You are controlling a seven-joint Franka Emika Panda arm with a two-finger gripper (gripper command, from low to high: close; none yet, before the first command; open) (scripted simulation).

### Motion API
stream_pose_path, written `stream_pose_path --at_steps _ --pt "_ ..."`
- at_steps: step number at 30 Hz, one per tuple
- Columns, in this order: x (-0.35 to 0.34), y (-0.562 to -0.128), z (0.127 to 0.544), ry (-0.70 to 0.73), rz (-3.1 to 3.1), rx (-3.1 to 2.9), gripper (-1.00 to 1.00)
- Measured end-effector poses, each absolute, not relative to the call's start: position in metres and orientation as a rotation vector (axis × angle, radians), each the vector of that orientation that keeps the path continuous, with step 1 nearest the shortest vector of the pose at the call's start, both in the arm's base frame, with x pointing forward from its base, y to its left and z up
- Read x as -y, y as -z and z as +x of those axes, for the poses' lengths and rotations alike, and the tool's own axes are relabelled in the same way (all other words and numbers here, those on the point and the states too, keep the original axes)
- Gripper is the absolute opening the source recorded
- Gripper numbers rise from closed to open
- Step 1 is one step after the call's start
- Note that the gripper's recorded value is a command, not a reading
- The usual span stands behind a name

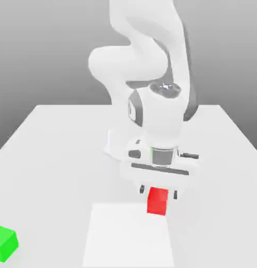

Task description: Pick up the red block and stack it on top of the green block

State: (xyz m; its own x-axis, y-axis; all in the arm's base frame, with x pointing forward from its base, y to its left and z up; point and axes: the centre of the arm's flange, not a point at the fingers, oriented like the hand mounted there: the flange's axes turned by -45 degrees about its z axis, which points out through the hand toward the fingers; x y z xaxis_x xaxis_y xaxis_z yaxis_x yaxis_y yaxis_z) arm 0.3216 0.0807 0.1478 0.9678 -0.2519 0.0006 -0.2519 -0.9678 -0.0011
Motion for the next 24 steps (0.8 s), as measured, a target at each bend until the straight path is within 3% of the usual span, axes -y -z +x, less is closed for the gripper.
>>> stream_pose_path --at_steps 7,15,24 --pt "-0.081 -0.146 0.321 0.003 -3.115 -0.398 -1.0" --pt "-0.08 -0.204 0.322 0.003 -3.116 -0.404 -1.0" --pt "0.06 -0.229 0.422 -0.015 -2.737 -1.467 -1.0"
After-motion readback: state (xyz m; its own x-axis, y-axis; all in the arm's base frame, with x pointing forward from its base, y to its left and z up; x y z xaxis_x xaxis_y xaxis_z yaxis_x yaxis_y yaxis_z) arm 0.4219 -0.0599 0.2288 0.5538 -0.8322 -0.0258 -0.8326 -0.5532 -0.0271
